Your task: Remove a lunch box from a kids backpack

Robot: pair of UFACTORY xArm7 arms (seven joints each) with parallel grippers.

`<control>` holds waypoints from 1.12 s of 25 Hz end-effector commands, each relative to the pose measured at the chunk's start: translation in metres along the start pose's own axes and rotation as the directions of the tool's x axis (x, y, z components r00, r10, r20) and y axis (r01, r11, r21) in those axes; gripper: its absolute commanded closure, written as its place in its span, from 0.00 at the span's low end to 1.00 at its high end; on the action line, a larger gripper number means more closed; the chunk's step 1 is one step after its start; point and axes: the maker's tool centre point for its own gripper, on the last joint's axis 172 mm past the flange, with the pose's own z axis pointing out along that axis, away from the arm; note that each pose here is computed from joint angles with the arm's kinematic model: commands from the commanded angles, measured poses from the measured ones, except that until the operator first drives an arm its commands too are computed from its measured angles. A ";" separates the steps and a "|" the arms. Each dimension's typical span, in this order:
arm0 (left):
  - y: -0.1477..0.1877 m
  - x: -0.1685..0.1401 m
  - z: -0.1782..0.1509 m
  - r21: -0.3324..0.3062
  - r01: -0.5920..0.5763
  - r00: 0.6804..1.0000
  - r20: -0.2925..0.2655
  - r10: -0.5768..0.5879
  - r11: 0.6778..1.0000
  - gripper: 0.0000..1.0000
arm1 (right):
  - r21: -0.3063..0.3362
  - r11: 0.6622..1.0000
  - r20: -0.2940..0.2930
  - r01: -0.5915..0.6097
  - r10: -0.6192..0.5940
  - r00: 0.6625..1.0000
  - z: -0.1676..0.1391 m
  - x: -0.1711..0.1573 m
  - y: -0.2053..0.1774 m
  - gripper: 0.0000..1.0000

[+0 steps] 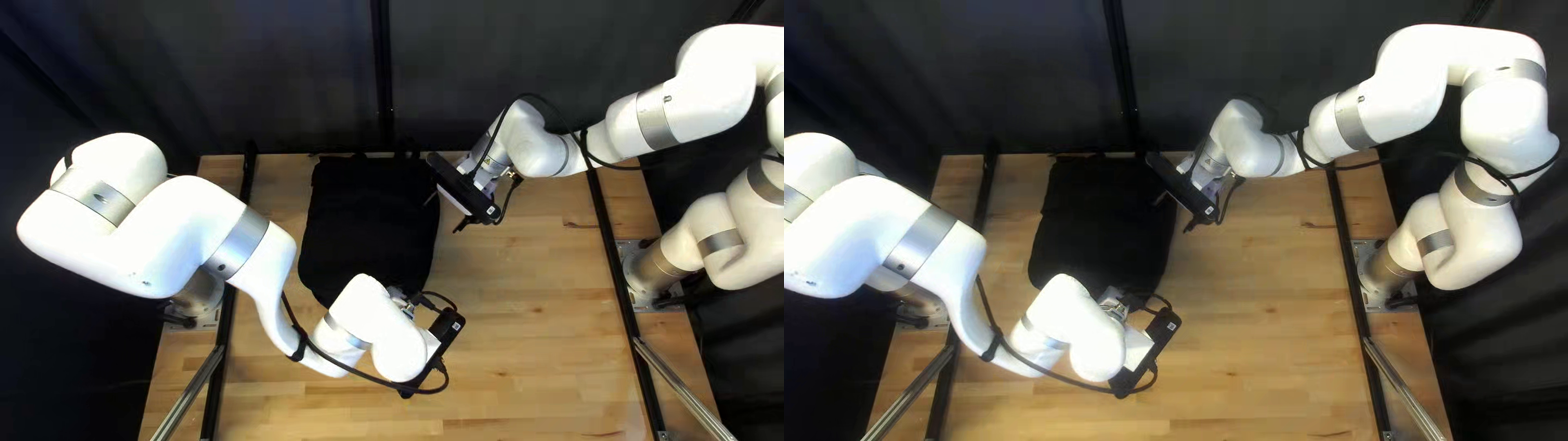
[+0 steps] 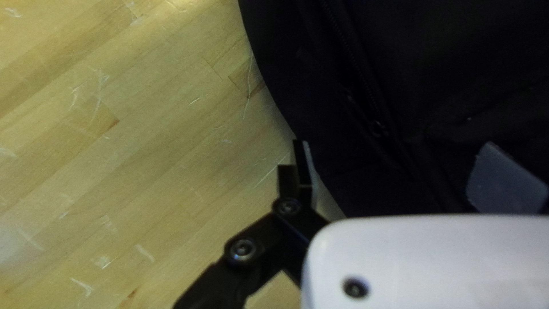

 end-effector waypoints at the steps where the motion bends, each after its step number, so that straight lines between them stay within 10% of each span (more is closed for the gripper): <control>1: 0.003 0.002 0.005 -0.017 0.000 1.000 0.000 0.000 1.000 1.00 | 0.000 1.000 0.000 0.000 0.000 1.000 0.000 0.000 0.000 0.00; 18: 0.006 0.004 0.002 -0.038 0.003 1.000 0.014 -0.003 0.999 1.00 | -0.094 0.982 0.092 0.165 -0.157 0.983 0.008 0.006 -0.015 0.00; 28: 0.006 0.002 -0.003 -0.028 0.010 1.000 0.010 -0.009 1.000 1.00 | -0.142 0.909 0.172 0.392 -0.368 0.914 0.034 0.025 0.008 0.00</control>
